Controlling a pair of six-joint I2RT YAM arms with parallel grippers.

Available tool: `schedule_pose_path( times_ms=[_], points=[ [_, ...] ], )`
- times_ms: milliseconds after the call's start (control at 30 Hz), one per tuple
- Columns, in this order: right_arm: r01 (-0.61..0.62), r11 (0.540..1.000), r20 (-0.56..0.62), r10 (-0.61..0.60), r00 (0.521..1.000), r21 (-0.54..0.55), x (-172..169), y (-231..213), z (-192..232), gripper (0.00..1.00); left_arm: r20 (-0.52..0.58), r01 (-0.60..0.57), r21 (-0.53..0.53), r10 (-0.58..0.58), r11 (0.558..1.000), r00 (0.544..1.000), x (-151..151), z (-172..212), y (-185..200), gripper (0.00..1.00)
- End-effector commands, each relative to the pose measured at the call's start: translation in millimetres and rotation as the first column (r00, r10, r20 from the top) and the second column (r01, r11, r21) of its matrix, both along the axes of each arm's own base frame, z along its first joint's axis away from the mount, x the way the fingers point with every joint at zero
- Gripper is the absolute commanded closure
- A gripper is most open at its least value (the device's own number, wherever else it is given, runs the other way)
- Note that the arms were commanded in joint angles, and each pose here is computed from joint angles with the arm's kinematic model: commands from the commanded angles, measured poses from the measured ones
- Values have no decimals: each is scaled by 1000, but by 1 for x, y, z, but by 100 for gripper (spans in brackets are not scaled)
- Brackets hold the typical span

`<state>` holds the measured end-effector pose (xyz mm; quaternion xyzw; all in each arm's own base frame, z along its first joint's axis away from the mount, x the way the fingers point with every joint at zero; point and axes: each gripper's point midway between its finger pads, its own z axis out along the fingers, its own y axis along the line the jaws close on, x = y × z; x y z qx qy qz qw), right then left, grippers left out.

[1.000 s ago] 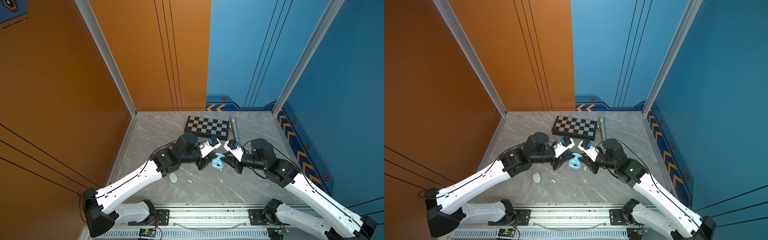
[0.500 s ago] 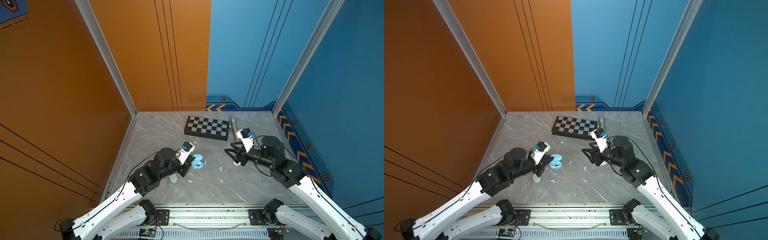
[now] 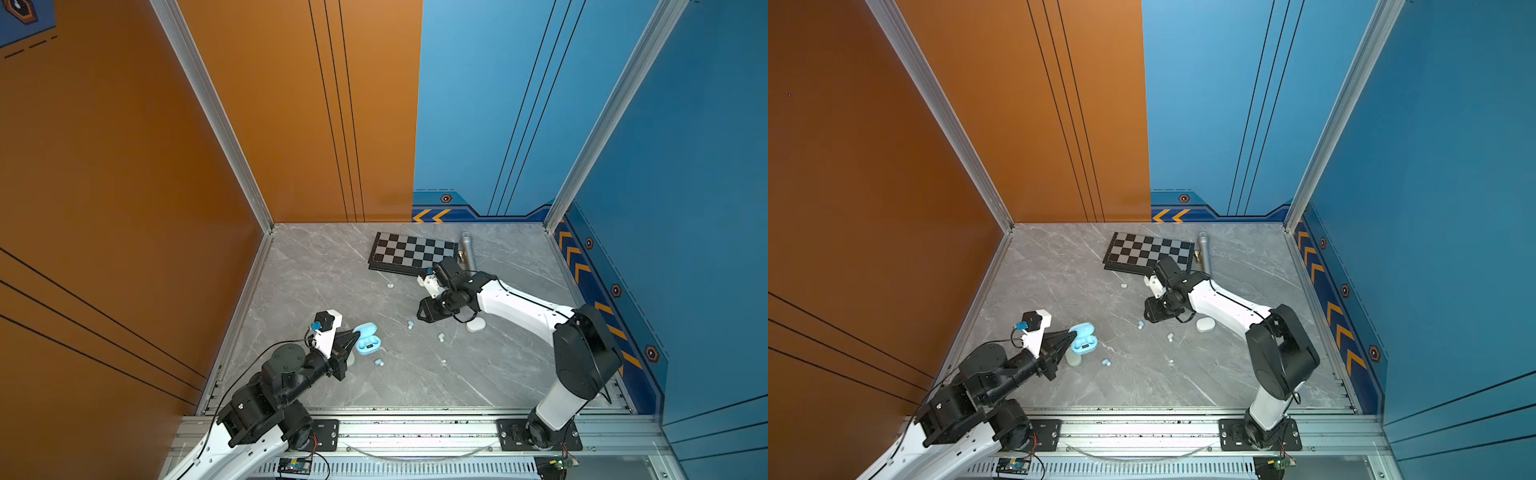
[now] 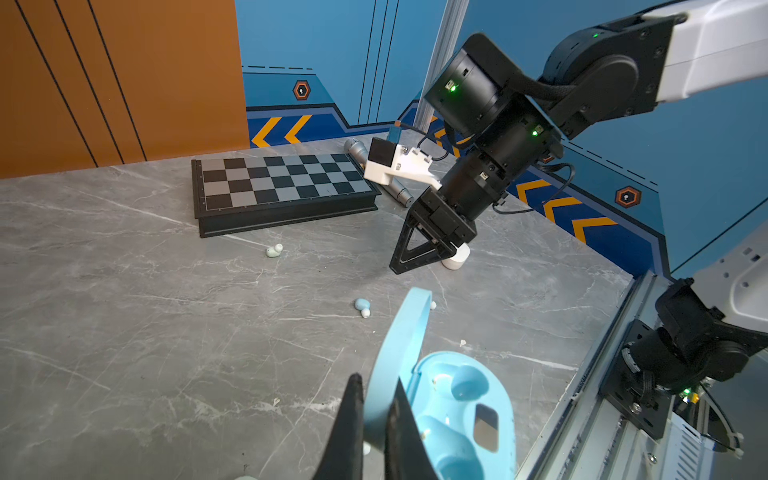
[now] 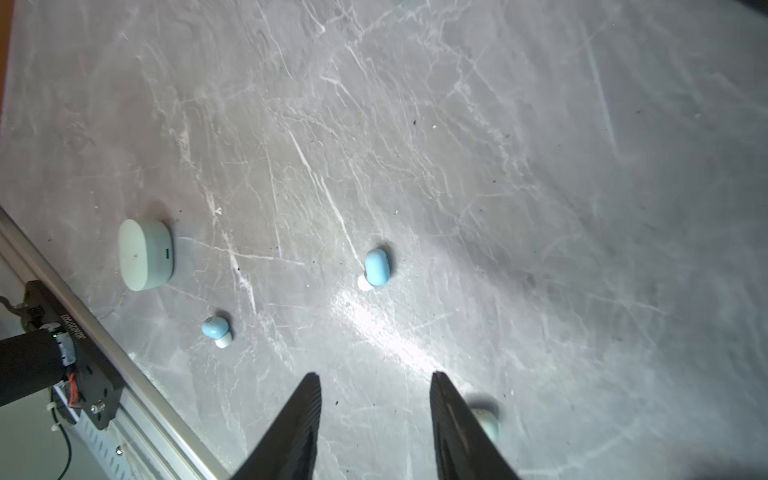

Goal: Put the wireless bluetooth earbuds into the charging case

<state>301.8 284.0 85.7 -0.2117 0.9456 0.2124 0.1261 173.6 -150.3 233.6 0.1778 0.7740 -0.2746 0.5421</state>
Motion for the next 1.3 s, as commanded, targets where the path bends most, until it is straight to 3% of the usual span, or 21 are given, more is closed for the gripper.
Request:
schedule_pose_path(
  times_ms=[0,167,367,800,1100,1267],
  points=[
    [-20,998,-21,19,1000,-54,4,6,-12,55,-48,-87,-12,86,996,995,8,-8,10,100],
    [-23,995,-38,19,999,-93,9,12,-30,55,-123,-172,2,171,985,977,20,-10,15,100],
    [0,987,-8,-1,1000,-158,17,7,-42,55,-183,-109,65,119,992,976,30,-9,-5,100],
    [-53,983,-32,48,998,-176,11,24,-59,61,-150,-99,28,102,995,983,40,0,-15,100],
    [-69,984,32,75,997,-166,15,33,-39,61,-149,-71,39,76,997,986,37,3,-18,100],
    [-170,975,85,184,979,-146,10,42,-21,60,-150,-71,37,76,997,986,38,4,-19,100]
  ],
)
